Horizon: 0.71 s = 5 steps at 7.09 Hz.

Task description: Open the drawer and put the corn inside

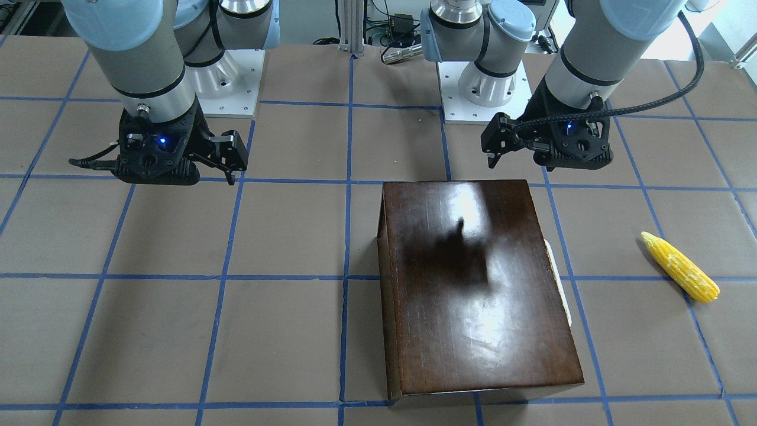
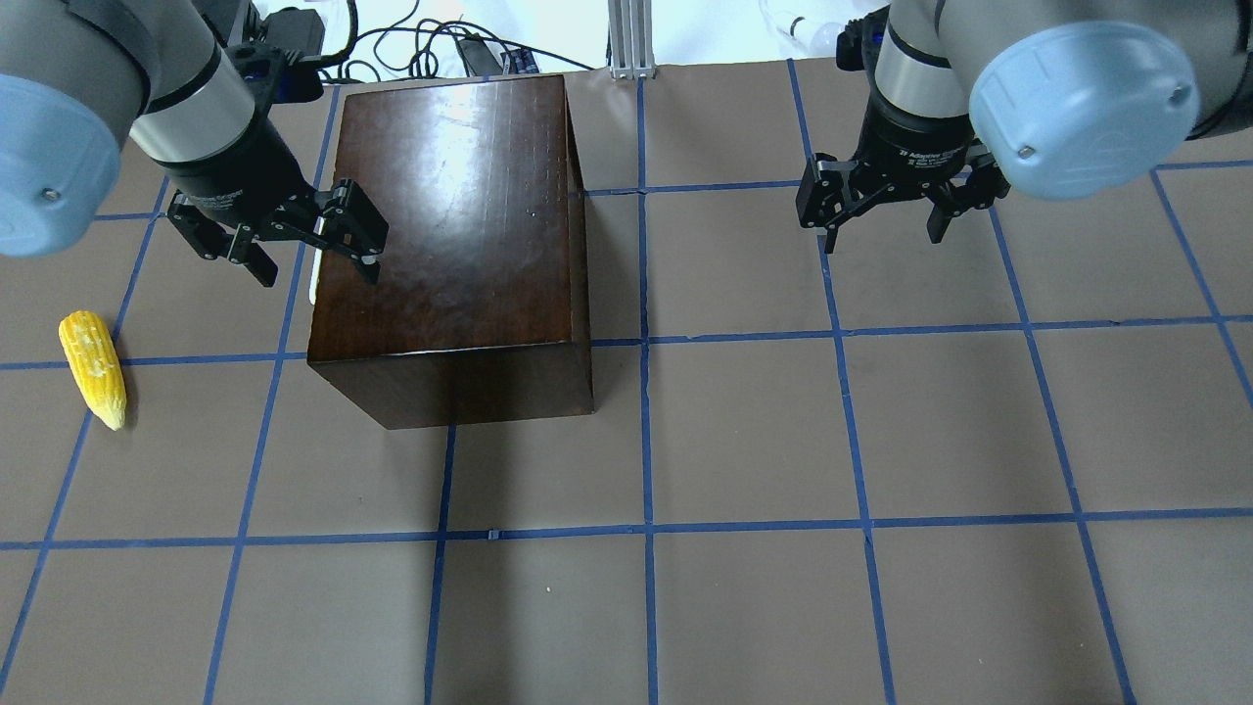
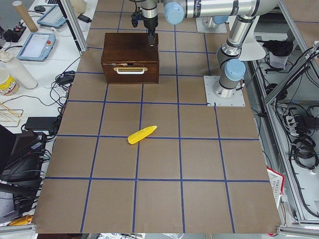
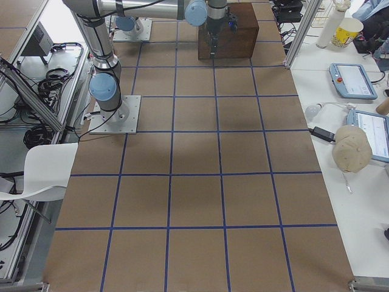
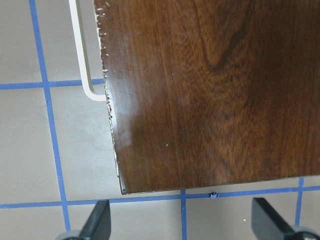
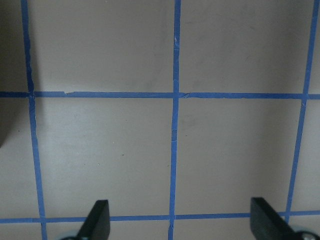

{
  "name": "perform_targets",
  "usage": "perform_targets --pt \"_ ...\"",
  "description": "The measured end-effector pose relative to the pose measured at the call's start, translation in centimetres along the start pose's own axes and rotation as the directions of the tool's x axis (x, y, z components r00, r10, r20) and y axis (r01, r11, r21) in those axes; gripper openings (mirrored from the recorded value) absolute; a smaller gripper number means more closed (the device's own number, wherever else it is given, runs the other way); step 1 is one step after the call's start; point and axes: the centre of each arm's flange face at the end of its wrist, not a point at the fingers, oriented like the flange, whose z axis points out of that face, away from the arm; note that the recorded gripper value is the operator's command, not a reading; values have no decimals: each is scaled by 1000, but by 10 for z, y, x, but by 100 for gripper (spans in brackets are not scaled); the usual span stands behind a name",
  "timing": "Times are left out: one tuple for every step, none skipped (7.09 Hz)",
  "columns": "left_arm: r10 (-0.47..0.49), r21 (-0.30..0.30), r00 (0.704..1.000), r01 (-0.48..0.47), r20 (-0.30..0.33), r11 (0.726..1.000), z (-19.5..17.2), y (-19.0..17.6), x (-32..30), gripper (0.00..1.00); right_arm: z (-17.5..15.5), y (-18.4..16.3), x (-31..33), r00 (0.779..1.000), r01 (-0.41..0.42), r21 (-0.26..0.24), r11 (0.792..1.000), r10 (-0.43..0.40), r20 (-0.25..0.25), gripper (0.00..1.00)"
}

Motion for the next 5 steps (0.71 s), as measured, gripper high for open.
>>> perform_targets --pt "-3 0 1000 3 -2 1000 0 -1 0 100 0 0 0 1000 0 1 1000 0 0 100" --pt "-6 4 1000 6 -3 1000 -1 0 0 100 -1 0 0 1000 0 2 1000 0 0 100" --pt "-7 7 1000 7 -7 1000 -3 1 1 100 -1 0 0 1000 0 2 1000 0 0 100" --pt "-8 12 1000 8 -12 1000 -5 2 2 100 -1 0 0 1000 0 2 1000 0 0 100" --pt "-8 14 1000 9 -13 1000 -6 3 2 100 0 0 0 1000 0 1 1000 0 0 100"
